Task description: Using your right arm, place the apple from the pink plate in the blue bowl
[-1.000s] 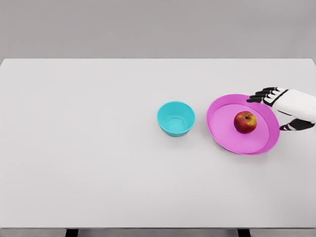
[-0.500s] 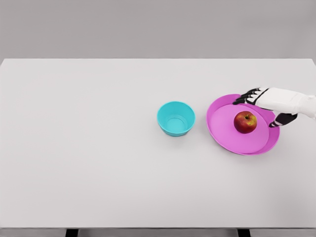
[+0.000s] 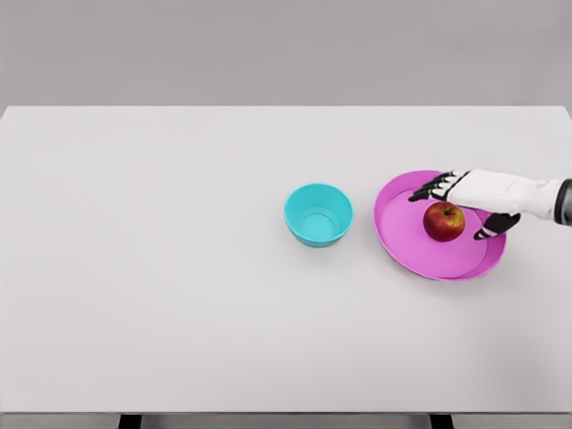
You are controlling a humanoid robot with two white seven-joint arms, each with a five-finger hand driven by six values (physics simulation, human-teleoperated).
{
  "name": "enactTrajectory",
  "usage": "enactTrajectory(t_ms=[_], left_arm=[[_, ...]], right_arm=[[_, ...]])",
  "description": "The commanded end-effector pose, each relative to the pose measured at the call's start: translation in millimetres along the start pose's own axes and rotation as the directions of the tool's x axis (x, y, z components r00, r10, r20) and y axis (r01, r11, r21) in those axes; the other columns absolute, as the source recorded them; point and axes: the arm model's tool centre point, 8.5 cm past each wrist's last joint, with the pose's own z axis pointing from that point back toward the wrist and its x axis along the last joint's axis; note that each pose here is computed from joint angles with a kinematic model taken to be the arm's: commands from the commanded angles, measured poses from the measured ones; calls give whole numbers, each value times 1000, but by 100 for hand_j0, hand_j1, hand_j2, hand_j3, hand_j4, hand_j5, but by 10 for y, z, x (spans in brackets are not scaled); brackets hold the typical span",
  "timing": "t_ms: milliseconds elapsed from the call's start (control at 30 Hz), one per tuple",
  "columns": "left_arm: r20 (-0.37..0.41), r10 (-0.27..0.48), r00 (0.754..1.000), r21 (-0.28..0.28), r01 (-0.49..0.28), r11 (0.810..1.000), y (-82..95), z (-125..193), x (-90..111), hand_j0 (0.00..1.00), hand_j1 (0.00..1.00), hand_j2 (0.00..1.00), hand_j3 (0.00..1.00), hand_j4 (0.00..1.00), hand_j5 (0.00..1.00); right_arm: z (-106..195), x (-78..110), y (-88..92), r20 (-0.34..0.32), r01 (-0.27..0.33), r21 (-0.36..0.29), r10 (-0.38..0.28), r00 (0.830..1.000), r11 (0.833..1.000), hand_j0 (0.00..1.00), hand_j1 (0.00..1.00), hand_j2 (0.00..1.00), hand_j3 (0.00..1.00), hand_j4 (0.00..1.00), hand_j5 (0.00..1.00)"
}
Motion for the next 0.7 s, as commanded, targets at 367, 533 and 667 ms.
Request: enactTrajectory(t_ms=[367, 533, 667], left_arm=[[0, 0, 1000, -1, 0, 1000, -1, 0, 0, 100, 100, 100, 100, 100, 100], [0, 0, 1000, -1, 0, 1000, -1, 0, 0, 100, 100, 100, 100, 100, 100], [0, 0, 1000, -1, 0, 1000, -1, 0, 0, 100, 100, 100, 100, 100, 100]], right_arm=[[-36, -2, 58, 3, 16, 11, -16, 1000, 1000, 100, 100, 100, 100, 100, 100], [-51, 8, 83, 7, 17, 18, -17, 1000, 1000, 91, 91, 91, 91, 91, 91], [-53, 10, 87, 7, 17, 19, -17, 1000, 1000, 91, 91, 91, 91, 91, 91]])
